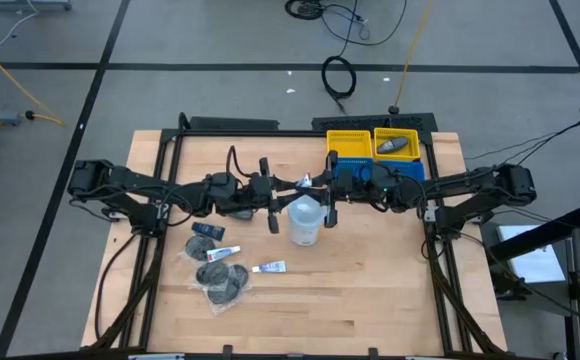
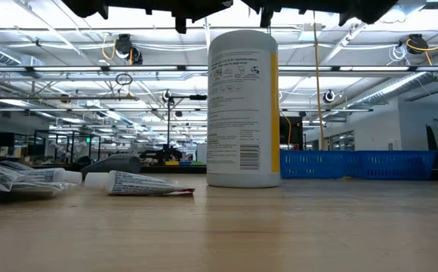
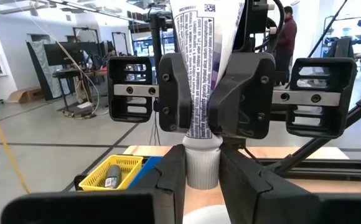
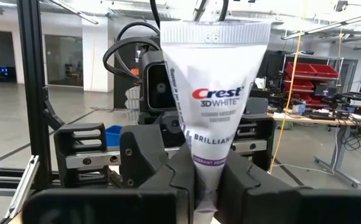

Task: Pick & Place Travel size toiletries
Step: Put the white toothpaste into the left yellow bin

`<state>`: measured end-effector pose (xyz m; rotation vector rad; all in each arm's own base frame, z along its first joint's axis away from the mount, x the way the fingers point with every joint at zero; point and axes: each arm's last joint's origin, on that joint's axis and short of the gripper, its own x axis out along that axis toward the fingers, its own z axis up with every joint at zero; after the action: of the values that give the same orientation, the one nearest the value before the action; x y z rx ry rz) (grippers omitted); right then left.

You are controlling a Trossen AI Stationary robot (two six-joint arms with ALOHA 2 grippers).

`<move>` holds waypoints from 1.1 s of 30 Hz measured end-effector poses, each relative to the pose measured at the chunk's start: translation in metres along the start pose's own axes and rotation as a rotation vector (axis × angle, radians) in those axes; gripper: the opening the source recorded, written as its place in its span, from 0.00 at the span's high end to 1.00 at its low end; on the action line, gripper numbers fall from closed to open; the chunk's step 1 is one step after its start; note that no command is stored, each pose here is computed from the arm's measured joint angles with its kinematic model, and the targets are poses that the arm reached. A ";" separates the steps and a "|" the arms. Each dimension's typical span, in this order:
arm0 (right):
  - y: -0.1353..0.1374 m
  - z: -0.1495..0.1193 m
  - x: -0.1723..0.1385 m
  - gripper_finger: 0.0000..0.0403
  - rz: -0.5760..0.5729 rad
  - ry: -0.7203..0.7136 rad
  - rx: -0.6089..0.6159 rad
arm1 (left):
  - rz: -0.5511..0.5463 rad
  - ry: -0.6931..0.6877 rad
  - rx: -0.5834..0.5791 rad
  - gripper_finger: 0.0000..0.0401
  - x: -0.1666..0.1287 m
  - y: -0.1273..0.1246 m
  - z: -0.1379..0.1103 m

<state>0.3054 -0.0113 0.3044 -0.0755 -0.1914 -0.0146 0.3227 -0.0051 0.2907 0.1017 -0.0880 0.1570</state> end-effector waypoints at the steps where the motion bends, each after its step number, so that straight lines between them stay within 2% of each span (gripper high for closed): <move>1: 0.000 0.000 0.000 0.92 0.000 0.003 0.000 | 0.005 0.001 0.008 0.80 0.000 0.000 0.000; 8: -0.004 -0.002 0.000 0.94 -0.015 0.013 -0.002 | 0.040 0.031 0.029 0.79 -0.005 0.002 0.004; 16: -0.027 -0.007 -0.004 0.94 -0.084 0.078 0.044 | 0.105 0.117 0.030 0.79 -0.023 0.010 0.017; 24: -0.060 -0.005 -0.019 0.93 -0.199 0.173 0.065 | 0.171 0.270 0.005 0.79 -0.044 0.005 0.019; 33: -0.105 -0.022 -0.042 0.94 -0.377 0.379 0.108 | 0.131 0.393 -0.039 0.79 -0.058 -0.009 0.013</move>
<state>0.2655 -0.1171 0.2828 0.0725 0.1745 -0.3916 0.2662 -0.0239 0.2969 0.0247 0.2944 0.3030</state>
